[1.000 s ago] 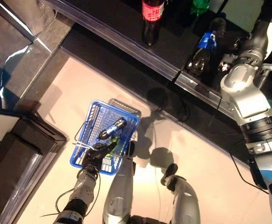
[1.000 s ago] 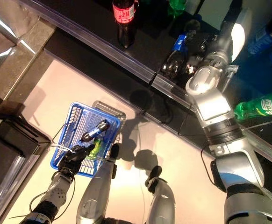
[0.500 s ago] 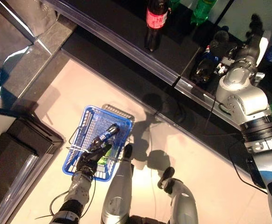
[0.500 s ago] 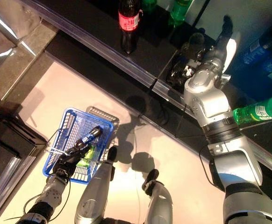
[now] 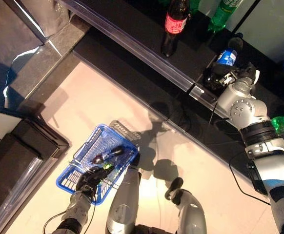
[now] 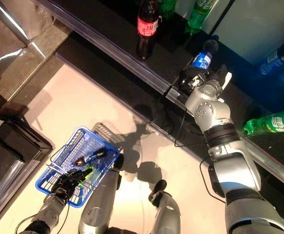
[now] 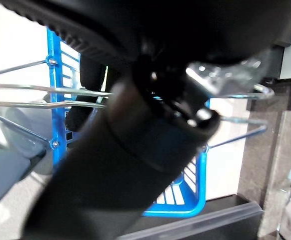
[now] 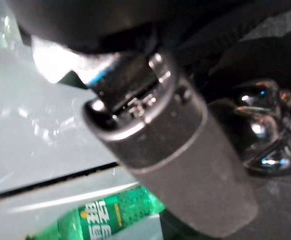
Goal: Pick up the drink and place into the basket.
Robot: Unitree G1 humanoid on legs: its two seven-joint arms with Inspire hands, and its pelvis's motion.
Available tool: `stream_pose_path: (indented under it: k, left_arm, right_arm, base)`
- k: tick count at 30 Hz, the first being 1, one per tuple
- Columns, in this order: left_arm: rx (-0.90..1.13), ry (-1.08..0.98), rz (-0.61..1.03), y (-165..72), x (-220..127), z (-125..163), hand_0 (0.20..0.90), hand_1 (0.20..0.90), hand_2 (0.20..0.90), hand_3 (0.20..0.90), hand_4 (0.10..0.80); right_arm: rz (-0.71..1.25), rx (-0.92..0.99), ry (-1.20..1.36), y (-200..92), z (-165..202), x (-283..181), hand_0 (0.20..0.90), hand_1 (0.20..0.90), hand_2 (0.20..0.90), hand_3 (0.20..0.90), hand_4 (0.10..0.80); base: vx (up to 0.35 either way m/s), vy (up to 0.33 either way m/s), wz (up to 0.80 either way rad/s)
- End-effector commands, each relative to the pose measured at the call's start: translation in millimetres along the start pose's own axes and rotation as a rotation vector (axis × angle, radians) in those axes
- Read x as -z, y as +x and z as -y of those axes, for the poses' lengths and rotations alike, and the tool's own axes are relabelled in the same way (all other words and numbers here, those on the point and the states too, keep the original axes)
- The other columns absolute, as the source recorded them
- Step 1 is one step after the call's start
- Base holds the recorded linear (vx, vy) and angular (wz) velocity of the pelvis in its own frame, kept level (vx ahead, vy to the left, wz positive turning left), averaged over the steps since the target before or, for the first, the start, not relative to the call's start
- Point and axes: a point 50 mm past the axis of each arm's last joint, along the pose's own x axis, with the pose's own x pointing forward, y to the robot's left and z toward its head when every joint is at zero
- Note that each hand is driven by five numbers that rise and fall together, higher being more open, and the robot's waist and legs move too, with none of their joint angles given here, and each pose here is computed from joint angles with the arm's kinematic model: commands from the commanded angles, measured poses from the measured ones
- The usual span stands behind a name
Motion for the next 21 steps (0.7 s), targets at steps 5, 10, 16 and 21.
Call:
stream_pose_path:
  k: [5,10,16,21]
  left_arm:
    - [0.052,0.142,-0.002,-17,13,-12,0.3,0.3,0.3,0.2,0.1]
    - [0.043,0.147,-0.003,-18,12,-16,0.3,0.3,0.3,0.2,0.1]
    - [0.043,0.145,-0.003,-18,11,-18,0.3,0.3,0.3,0.2,0.1]
    - [0.039,0.144,0.006,-19,6,-21,0.3,0.3,0.3,0.2,0.1]
  right_arm:
    - [0.131,-0.051,0.181,-11,-17,-65,0.9,0.9,0.9,0.9,0.8]
    - [0.143,-0.04,0.167,-12,-19,-72,0.9,0.9,0.9,0.9,0.8]
    - [0.131,-0.045,0.162,-10,-24,-76,0.9,0.9,0.9,0.9,0.8]
    - [0.124,-0.009,0.134,-7,-20,-76,0.9,0.9,0.9,0.9,0.8]
  base:
    - [0.019,0.0,0.0]
    - [0.018,0.0,0.02]
    - [0.0,0.0,0.0]
    - [0.0,0.0,0.0]
